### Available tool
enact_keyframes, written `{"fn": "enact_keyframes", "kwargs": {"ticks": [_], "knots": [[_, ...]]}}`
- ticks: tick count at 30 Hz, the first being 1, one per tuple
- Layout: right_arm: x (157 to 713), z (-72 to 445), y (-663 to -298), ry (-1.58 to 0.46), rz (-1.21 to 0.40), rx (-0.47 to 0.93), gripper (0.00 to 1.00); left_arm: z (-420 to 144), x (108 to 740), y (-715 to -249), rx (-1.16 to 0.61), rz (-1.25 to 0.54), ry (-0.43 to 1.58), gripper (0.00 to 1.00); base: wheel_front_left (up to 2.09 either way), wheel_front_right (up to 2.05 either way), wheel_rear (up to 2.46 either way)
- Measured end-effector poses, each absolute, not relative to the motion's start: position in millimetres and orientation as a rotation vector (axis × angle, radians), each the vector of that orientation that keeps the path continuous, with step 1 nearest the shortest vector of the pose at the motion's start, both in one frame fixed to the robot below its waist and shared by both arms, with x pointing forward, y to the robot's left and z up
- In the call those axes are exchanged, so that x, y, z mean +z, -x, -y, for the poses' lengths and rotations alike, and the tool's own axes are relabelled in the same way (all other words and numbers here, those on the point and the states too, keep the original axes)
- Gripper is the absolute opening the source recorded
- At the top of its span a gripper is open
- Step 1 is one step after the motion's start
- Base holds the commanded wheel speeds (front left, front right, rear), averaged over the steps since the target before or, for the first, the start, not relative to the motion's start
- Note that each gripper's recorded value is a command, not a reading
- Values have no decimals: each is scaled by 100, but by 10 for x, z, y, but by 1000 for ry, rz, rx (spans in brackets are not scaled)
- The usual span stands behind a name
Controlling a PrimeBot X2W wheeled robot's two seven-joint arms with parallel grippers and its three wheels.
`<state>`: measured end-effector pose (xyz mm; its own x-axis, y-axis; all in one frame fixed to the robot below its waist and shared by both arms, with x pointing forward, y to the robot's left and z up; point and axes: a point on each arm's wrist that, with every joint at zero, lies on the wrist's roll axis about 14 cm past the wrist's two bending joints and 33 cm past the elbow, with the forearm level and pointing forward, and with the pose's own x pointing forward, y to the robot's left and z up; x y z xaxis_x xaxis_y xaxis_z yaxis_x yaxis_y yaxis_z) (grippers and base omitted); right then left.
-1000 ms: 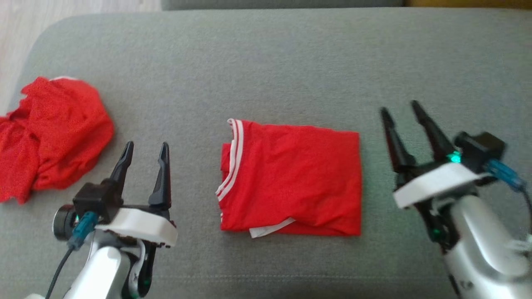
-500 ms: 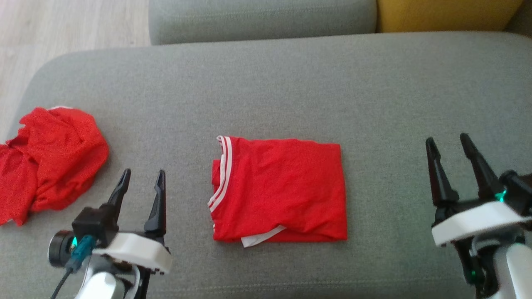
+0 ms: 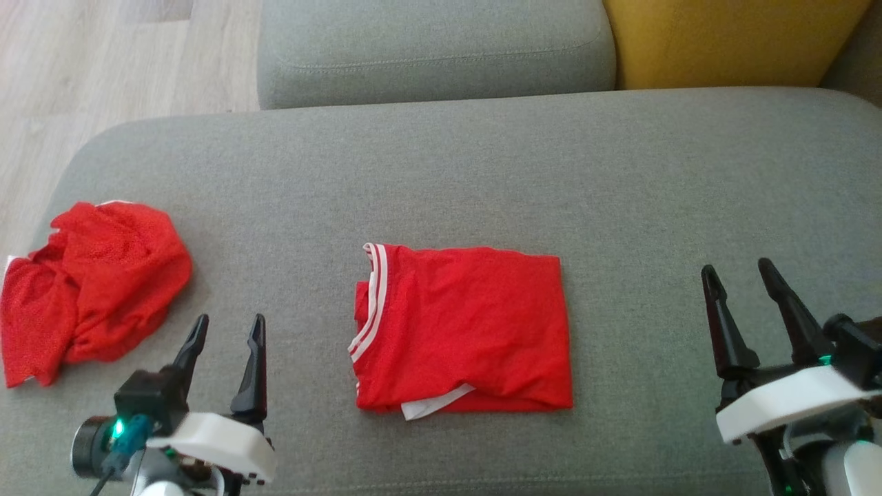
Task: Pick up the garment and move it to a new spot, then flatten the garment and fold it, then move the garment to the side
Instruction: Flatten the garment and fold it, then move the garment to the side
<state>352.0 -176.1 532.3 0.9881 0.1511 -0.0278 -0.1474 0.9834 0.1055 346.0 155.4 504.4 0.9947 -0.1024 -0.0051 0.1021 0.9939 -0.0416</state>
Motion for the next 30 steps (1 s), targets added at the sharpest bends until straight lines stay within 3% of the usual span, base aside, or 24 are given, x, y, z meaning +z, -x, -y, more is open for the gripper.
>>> {"fn": "enact_keyframes", "kwargs": {"ticks": [30], "knots": [[5132,1775,-3521,-106,-113,138,100,-1585,5033,-3460,-94,-14,41,100,0,0,0]]}}
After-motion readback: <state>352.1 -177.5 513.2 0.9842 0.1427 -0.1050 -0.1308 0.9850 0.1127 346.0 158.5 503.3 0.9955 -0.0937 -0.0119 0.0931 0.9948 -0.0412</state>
